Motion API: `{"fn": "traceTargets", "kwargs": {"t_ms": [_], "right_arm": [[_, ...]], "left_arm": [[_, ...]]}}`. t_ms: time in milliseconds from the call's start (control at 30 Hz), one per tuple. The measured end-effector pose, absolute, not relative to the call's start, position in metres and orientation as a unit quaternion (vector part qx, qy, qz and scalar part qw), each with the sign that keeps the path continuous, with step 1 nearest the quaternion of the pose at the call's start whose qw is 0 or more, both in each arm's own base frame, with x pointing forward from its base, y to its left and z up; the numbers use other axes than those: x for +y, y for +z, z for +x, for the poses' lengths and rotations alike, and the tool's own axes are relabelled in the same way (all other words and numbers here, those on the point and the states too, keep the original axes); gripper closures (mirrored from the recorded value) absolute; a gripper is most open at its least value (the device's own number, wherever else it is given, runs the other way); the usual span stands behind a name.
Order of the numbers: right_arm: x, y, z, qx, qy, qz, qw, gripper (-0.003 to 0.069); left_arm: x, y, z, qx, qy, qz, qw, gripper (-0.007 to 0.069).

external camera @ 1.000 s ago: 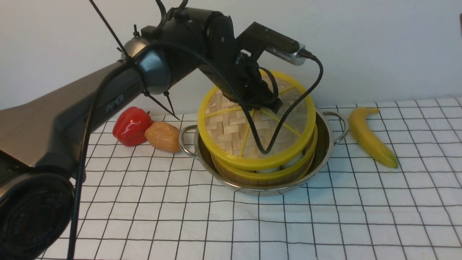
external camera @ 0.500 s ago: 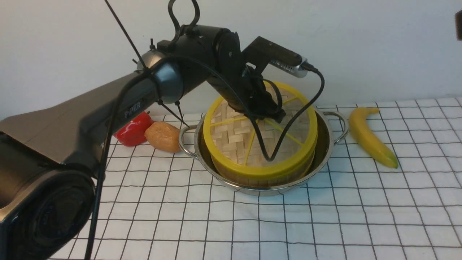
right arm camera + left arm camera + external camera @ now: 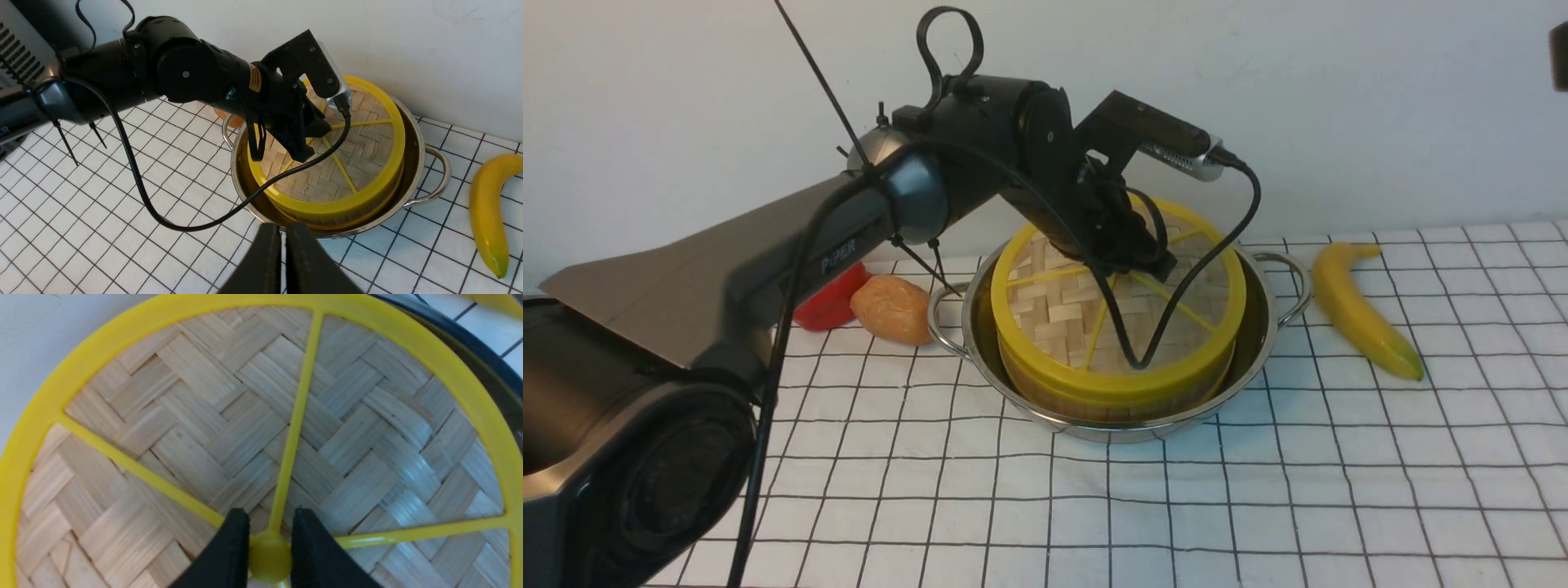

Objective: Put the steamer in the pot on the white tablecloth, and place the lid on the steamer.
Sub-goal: 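Place the yellow bamboo steamer lid onto the steamer in the pot with the left gripper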

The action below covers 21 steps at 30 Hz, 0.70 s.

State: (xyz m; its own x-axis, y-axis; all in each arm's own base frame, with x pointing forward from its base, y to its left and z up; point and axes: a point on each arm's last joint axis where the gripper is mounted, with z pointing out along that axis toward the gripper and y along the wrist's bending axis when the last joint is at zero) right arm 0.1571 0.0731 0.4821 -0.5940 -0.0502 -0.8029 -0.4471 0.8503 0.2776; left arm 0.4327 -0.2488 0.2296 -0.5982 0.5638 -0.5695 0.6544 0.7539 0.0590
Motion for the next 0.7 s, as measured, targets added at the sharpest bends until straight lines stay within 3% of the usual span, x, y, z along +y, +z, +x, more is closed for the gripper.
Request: {"fn": "traceTargets", "kwargs": {"t_ms": [700], "right_arm": [[0.0739, 0.4824, 0.1567, 0.861, 0.238, -0.144, 0.426, 0.0601]], "left_arm": [[-0.2499, 0.2259, 0.4344, 0.891, -0.079, 0.341, 0.289, 0.0502]]}}
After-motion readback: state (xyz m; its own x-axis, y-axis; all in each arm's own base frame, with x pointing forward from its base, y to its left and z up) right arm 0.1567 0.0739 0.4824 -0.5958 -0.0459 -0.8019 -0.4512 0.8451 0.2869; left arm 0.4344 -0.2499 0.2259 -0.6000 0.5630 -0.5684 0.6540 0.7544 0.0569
